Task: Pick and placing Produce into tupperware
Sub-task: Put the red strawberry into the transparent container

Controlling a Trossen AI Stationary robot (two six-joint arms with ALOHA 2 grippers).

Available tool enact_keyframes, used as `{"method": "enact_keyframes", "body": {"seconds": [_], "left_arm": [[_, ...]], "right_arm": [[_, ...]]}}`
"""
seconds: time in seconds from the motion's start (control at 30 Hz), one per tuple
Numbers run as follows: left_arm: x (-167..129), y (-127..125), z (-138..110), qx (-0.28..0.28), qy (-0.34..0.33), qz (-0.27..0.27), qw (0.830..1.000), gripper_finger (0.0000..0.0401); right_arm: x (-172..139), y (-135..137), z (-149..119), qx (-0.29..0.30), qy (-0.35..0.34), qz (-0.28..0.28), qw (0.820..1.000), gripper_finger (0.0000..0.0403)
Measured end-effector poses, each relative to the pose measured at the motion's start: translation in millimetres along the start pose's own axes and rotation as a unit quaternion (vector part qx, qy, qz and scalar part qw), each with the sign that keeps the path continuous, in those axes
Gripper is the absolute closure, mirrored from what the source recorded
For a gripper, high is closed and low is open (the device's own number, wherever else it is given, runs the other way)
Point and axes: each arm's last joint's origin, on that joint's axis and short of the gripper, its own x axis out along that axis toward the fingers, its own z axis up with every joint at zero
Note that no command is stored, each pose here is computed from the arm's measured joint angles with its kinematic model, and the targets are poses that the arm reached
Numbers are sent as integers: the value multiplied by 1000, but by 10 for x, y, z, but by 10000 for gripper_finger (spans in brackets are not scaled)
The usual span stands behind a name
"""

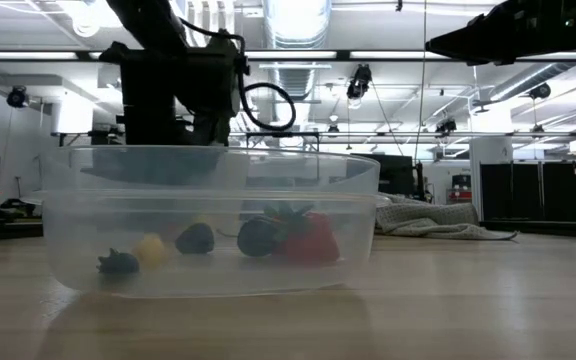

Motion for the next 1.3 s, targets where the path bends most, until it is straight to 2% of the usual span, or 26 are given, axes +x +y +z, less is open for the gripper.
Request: {"method": "enact_keyframes", "body": {"seconds": [0.13,0.4,0.73,0.87,1.03,1.2,1.3], "left_arm": [[-5,-6,-1,2,-3,-15,1000,396],[-7,-12,-23,15,10,-21,1000,400],[-167,46,-96,22,37,-6,999,401],[-308,87,-108,11,10,-4,1000,401],[-593,152,-115,-18,-56,-4,998,401],[-905,166,-70,-41,-150,-18,988,401],[-1043,124,-24,-37,-186,-17,982,401]], "right_arm": [[0,0,0,0,0,0,1000,303],[0,0,0,0,0,0,1000,303],[0,0,0,0,0,0,1000,303],[0,0,1,0,0,0,1000,303],[0,-1,1,0,-1,0,1000,303],[0,-1,3,1,-1,-1,1000,303],[0,-2,3,1,-2,-1,1000,303]]}}
